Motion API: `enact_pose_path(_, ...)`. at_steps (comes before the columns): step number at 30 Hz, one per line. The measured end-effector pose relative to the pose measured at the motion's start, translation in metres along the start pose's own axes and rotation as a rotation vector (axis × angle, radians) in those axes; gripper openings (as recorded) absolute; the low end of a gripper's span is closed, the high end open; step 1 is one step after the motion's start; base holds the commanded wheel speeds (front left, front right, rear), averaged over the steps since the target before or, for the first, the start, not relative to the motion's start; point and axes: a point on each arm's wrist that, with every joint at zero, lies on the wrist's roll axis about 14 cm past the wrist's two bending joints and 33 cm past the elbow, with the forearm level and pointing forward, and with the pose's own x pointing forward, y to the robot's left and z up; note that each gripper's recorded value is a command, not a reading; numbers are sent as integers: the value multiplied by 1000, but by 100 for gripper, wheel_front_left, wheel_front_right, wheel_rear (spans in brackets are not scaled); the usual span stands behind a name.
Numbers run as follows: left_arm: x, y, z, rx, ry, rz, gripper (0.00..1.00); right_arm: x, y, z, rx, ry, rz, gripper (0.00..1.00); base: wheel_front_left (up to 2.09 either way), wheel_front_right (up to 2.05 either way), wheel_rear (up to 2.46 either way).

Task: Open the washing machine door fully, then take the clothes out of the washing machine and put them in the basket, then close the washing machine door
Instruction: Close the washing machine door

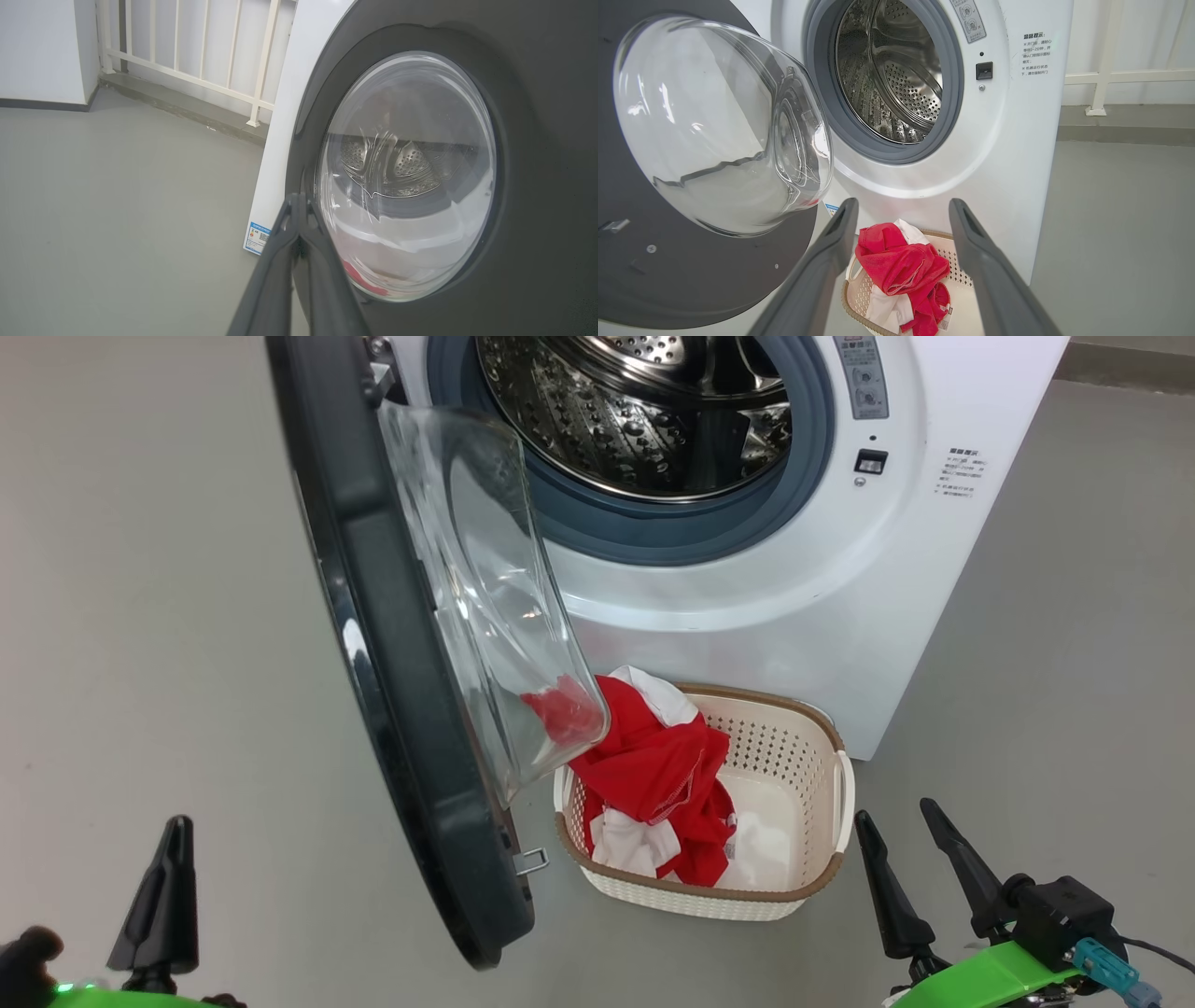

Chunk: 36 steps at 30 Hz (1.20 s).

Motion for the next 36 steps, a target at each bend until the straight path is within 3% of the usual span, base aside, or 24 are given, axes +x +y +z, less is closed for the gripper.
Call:
enact_pose_path(3,6,-10,4,-32,-5,-41,0,-1,-1,0,1,0,-4,100,0,0,0)
enact_pose_path(15,36,-25,42,-507,-45,-100,0,-3,-6,-1,5,1,-18,100,0,0,0)
enact_pose_path(23,50,-38,49,-827,115,-163,0,-5,-11,-5,12,11,-35,100,0,0,0)
enact_pose_path(32,51,-49,52,-1026,316,-300,0,-4,-21,-10,23,22,-59,100,0,0,0)
enact_pose_path(36,45,-57,51,-1062,412,-383,0,-1,-23,-11,27,22,-62,100,0,0,0)
